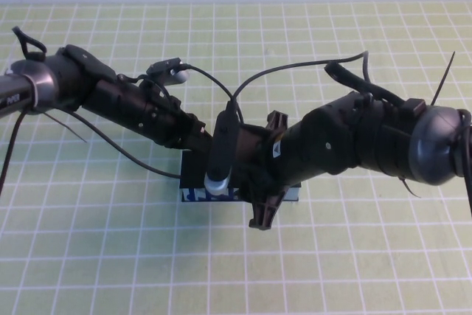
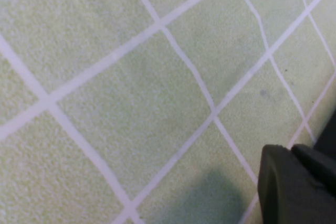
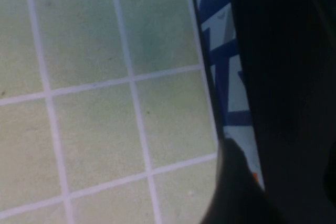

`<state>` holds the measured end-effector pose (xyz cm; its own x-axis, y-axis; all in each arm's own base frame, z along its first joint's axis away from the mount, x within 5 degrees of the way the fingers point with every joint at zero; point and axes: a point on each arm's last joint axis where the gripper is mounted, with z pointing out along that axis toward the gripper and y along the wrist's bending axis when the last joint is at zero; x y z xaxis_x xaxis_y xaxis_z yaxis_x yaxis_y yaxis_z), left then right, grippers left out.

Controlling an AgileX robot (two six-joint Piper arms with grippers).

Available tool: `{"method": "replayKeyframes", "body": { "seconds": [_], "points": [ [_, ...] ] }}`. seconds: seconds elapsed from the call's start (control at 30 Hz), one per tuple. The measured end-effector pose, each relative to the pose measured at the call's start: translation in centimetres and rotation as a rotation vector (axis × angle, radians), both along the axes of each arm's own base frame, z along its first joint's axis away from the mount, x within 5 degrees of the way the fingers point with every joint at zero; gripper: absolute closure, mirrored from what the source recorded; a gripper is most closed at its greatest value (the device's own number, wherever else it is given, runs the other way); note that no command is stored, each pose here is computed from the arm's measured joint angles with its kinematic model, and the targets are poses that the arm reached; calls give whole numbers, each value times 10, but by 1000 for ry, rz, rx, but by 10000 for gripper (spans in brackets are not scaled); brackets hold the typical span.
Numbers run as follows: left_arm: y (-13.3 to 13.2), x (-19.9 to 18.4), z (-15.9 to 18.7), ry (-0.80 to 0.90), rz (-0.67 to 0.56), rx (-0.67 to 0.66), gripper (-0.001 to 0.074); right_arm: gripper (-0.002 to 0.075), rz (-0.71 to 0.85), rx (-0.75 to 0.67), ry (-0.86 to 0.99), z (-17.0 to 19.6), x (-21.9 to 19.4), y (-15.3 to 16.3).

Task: Take glasses out of glasses case
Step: Pick up the glasses from the glasses case

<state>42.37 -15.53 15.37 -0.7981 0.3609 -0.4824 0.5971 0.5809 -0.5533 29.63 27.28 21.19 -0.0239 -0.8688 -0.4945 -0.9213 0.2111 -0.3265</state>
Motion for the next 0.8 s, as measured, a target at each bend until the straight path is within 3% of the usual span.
{"method": "replayKeyframes", "body": {
  "seconds": [0.8],
  "points": [
    [-1, -1, 0, 3, -6, -1, 739, 456, 84, -100, -133, -22, 14, 3]
  ]
}}
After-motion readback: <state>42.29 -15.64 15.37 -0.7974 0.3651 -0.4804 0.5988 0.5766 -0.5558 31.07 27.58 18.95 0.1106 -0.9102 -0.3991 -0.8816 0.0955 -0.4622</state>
